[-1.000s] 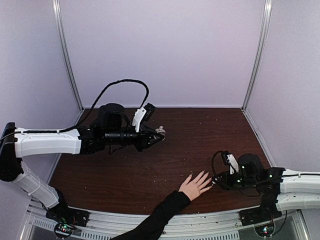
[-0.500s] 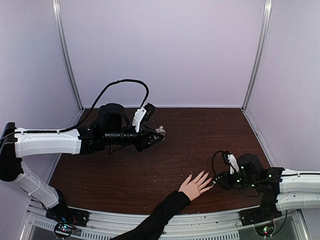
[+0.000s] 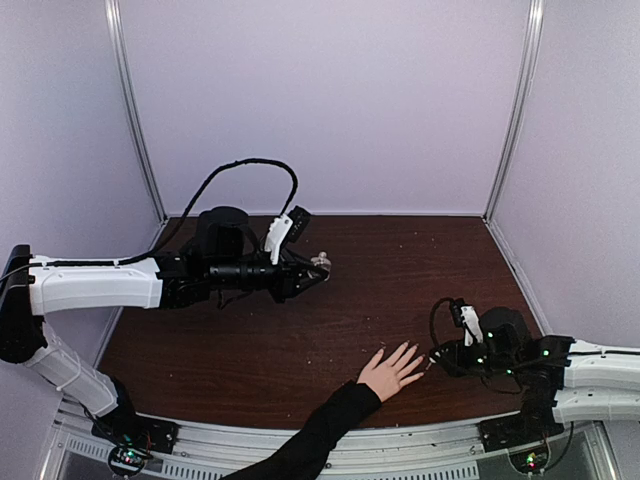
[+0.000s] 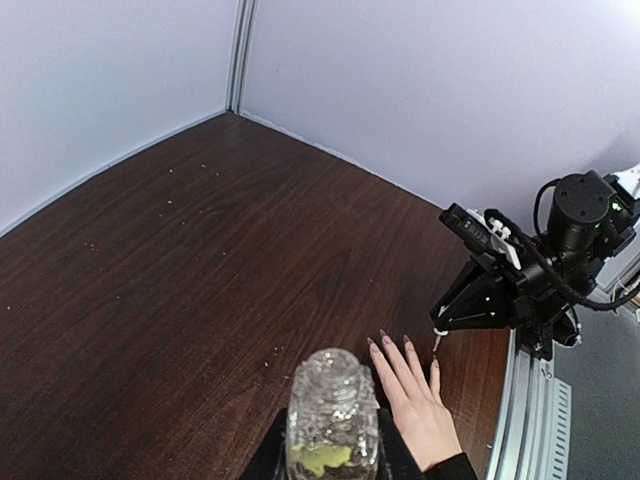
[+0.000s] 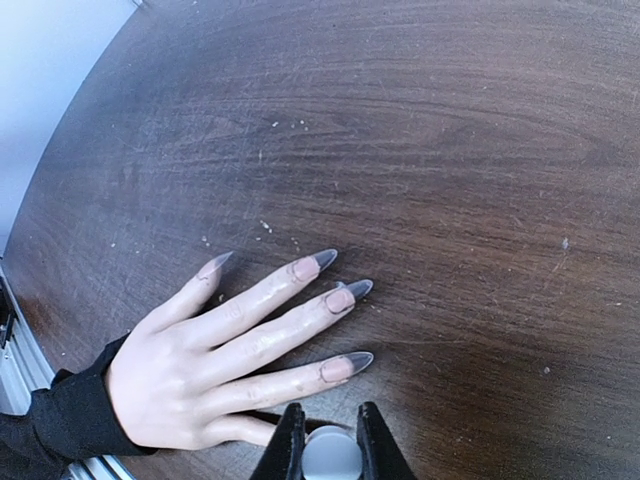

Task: Paint the nails
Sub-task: Paint the hand on the nail.

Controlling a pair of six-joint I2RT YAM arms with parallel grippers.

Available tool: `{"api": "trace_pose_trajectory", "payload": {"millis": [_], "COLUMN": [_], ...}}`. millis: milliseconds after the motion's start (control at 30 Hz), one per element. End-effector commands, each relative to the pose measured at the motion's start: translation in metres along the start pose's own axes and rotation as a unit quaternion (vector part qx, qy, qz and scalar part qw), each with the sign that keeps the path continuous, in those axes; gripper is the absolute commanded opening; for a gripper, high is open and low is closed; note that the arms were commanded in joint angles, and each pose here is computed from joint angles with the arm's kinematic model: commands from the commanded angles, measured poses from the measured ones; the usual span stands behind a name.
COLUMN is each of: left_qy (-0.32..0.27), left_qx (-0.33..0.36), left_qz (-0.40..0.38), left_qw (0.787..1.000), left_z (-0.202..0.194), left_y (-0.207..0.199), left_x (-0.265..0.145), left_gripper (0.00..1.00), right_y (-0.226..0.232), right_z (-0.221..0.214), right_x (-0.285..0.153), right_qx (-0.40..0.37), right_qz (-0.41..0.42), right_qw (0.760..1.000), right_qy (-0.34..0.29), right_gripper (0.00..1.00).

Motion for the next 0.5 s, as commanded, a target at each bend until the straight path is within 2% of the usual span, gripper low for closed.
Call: {"api": "trace_pose_trajectory", "payload": {"millis": [0,467], "left_qy": [-0.034,-0.035], "left_qx": [0.011,0.011], "left_qz": [-0.020,-0.020], "left_qw": [0.999,0.999], "left_z": [0.019,0.019], "left_y": [-0.009,-0.009], "left_x": [-0.002,-0.003], "left_gripper": [0.00,0.00], "right_y": [0.011,0.017], "right_z": [0.008,0.001], "right_x": [-0.002,0.009], "right_qx": [-0.007,-0.014], "right_qz": [0.034,0.047], "right_qw": [0.999,0.999], "right_qy": [-0.026,-0.001], "right_gripper": [0.00,0.00]}}
Point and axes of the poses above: each gripper's point midway between its finger pads, its own x axis out along the fingers, its own y axis along the line the jaws close on, z = x × y, the point moved 3 cm from there along -x, back along the fingers, and after that the axes turned 15 degrees about -x, right-handed, at the moved point
